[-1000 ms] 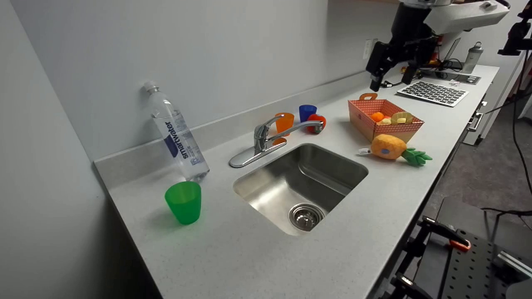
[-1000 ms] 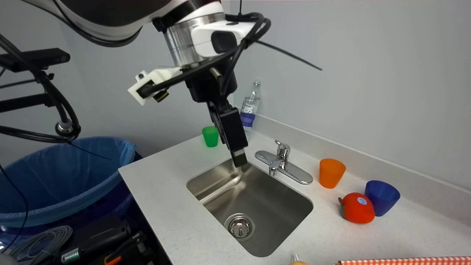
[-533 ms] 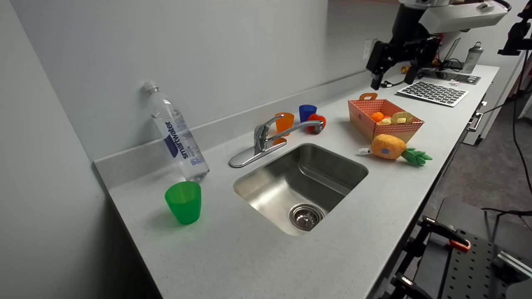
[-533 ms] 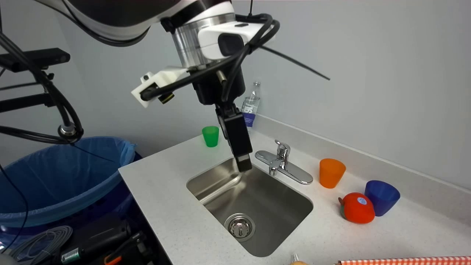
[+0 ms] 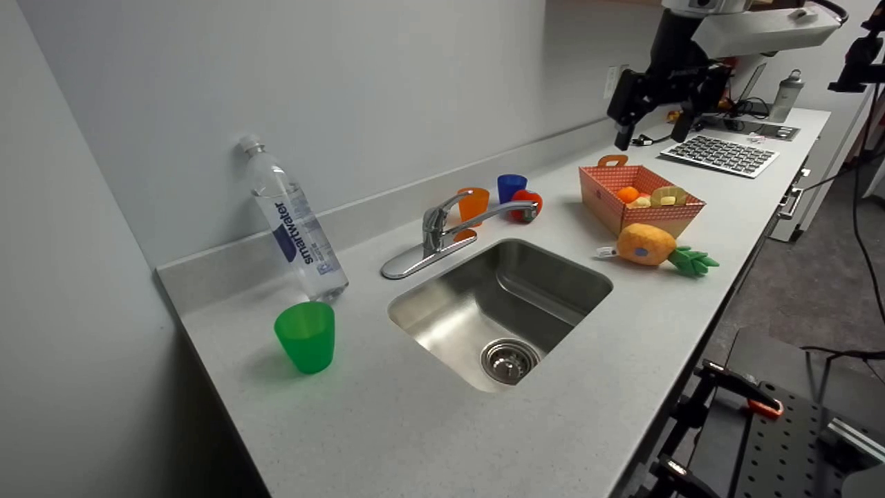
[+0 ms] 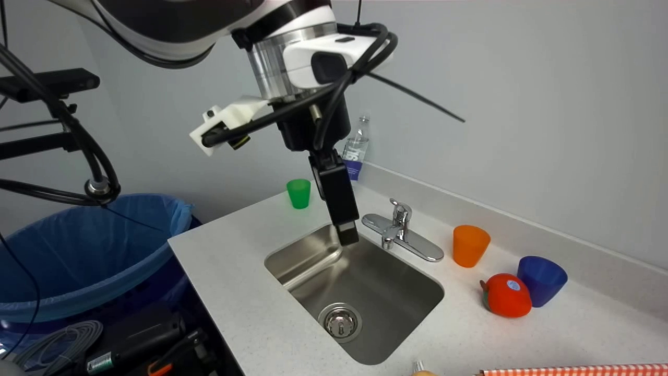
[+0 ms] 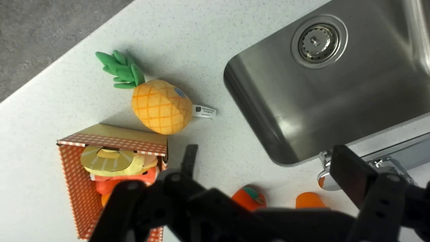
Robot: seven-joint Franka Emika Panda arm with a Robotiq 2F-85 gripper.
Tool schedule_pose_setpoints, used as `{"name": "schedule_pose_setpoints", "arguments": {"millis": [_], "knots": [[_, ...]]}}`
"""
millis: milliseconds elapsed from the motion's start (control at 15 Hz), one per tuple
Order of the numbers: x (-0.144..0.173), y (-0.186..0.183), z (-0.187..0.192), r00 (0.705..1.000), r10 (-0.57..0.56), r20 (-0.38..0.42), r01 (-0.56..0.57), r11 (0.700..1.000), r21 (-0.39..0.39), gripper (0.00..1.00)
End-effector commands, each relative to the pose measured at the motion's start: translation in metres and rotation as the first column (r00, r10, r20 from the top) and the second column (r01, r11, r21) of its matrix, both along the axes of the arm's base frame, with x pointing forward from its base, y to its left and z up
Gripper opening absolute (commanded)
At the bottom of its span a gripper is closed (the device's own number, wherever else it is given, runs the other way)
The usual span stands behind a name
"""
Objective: Remove the banana plushie from the box
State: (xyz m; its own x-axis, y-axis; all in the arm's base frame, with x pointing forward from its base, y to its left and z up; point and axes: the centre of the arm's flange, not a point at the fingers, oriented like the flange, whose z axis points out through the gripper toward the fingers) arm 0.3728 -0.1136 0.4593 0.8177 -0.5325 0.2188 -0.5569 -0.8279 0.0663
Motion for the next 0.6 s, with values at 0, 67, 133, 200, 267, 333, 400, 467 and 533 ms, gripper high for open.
{"name": "schedule_pose_setpoints", "arguments": {"millis": [0, 67, 133, 200, 267, 333, 400, 467, 533], "knots": [[0.025, -0.022, -0.008, 0.989, -0.142, 0.047, 0.141, 0.99, 0.018, 1.0], [0.033, -0.034, -0.01, 0.98, -0.194, 0.051, 0.193, 0.981, 0.023, 1.0], [0.04, -0.046, -0.013, 0.969, -0.242, 0.052, 0.241, 0.97, 0.029, 1.0], [0.049, -0.062, -0.017, 0.954, -0.297, 0.051, 0.296, 0.955, 0.036, 1.0], [0.055, -0.076, -0.019, 0.938, -0.343, 0.046, 0.341, 0.939, 0.045, 1.0], [0.061, -0.094, -0.021, 0.92, -0.391, 0.039, 0.388, 0.92, 0.057, 1.0], [0.066, -0.11, -0.023, 0.901, -0.433, 0.03, 0.431, 0.9, 0.066, 1.0], [0.071, -0.129, -0.026, 0.88, -0.474, 0.023, 0.472, 0.879, 0.071, 1.0], [0.076, -0.146, -0.03, 0.861, -0.509, 0.015, 0.507, 0.859, 0.076, 1.0]]}}
